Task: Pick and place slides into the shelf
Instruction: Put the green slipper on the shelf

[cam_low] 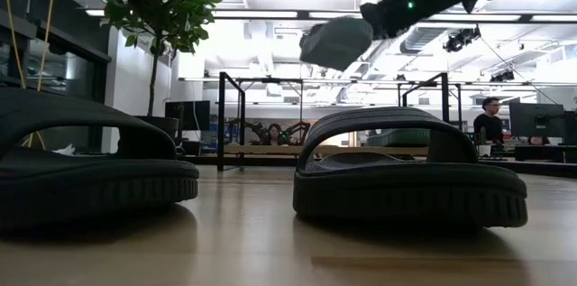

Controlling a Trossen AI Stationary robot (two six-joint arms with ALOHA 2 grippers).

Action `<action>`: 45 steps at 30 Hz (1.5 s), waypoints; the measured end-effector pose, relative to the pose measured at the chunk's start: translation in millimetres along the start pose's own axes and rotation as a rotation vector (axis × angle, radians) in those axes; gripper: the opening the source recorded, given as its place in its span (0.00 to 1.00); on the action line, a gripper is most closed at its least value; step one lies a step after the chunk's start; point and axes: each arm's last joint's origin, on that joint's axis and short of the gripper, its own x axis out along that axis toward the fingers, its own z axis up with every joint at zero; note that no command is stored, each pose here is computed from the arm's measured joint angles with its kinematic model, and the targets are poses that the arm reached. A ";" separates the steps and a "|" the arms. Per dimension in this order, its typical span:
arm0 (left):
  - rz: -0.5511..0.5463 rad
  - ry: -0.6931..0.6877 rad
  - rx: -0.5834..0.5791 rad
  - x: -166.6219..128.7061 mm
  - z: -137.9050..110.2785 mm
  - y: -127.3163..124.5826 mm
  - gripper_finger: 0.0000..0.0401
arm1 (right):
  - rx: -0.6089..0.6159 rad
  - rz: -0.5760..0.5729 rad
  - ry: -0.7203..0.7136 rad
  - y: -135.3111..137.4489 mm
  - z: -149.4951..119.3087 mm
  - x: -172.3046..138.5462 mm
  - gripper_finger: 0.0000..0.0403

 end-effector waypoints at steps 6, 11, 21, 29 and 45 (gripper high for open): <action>0.000 0.001 0.000 0.0 -0.1 0.0 0.46 | 0.019 -0.030 0.036 -10.4 -9.4 4.6 0.00; 0.000 0.002 -0.001 0.1 -0.2 0.0 0.46 | 0.018 -0.037 0.077 -10.9 -18.3 13.3 0.00; 0.000 -0.008 0.005 0.1 0.7 0.0 0.46 | 0.048 0.033 0.074 -14.2 -36.0 37.0 0.00; 0.000 0.000 -0.003 0.1 0.0 0.0 0.46 | 0.022 0.007 0.153 -18.7 -51.4 45.8 0.00; -0.001 0.003 -0.004 0.1 -0.3 0.0 0.46 | -0.008 -0.008 0.237 -18.2 -65.0 51.4 0.00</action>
